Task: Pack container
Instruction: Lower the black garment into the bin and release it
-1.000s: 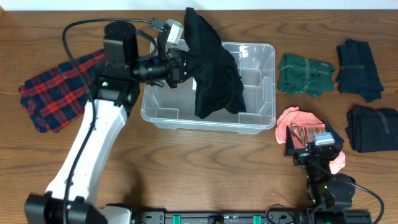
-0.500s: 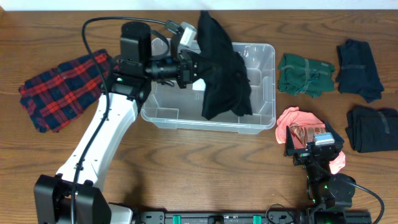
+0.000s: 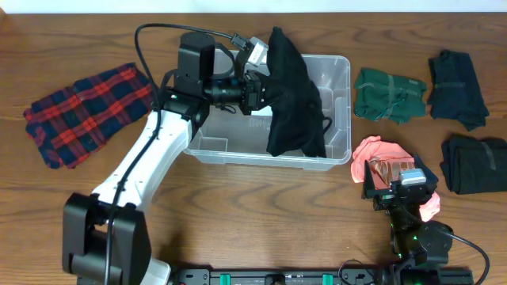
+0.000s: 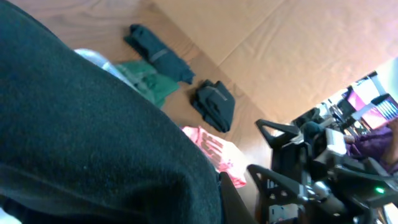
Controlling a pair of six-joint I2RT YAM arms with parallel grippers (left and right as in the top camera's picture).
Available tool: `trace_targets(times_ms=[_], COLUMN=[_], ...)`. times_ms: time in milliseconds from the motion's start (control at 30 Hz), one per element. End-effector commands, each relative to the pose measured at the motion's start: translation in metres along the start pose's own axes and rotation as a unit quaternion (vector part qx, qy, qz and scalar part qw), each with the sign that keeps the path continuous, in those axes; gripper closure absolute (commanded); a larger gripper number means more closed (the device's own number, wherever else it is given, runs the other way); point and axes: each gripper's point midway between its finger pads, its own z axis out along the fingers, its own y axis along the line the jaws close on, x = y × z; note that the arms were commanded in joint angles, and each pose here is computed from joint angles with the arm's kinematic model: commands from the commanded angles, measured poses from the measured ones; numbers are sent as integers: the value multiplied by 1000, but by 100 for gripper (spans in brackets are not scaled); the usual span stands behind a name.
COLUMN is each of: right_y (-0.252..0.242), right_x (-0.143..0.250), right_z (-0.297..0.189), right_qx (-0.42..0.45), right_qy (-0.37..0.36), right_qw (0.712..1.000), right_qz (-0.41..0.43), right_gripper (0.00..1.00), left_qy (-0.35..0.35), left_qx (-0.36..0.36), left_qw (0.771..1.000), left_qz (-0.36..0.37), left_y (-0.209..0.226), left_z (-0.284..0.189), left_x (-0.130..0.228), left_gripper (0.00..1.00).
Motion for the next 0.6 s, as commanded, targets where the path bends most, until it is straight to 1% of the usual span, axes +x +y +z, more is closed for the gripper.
trace_targets(times_ms=[0,33,67,100,167,233,300,467,567], right_y=[1,1,1,1,1,1,1,1,1], right_x=[1,1,1,1,1,1,1,1,1], right_z=[0,0,0,0,0,0,0,0,0], right_qx=[0,0,0,0,0,0,0,0,0], right_qy=[0,0,0,0,0,0,0,0,0], right_qw=[1000,1000,1000,1000,1000,1000,1000,1000,1000], right_qz=[5,5,5,5,5,5,5,5,5], right_gripper=[1,1,1,1,1,1,1,1,1], left_qy=[-11,-11,-12,-11,-12,-13,-15,-25,-26], left_qx=[-1,-4,-11,-17,-26,-29,-37,-65,-84], left_qw=[999,999,999,999,999,999,999,997,996], left_qz=[32,31,28,25,22,18,10,-24,-25], left_y=[-5,-3,0,2,5,8,14,35,48], left_z=[-3,-3,-3,-3,-3,-6,-12,-36,-52], left_x=[-12,-12,-11,-11,-10,-11,-11,-11,-8], left_gripper=[94,94,91,75,59,38,31,27,25])
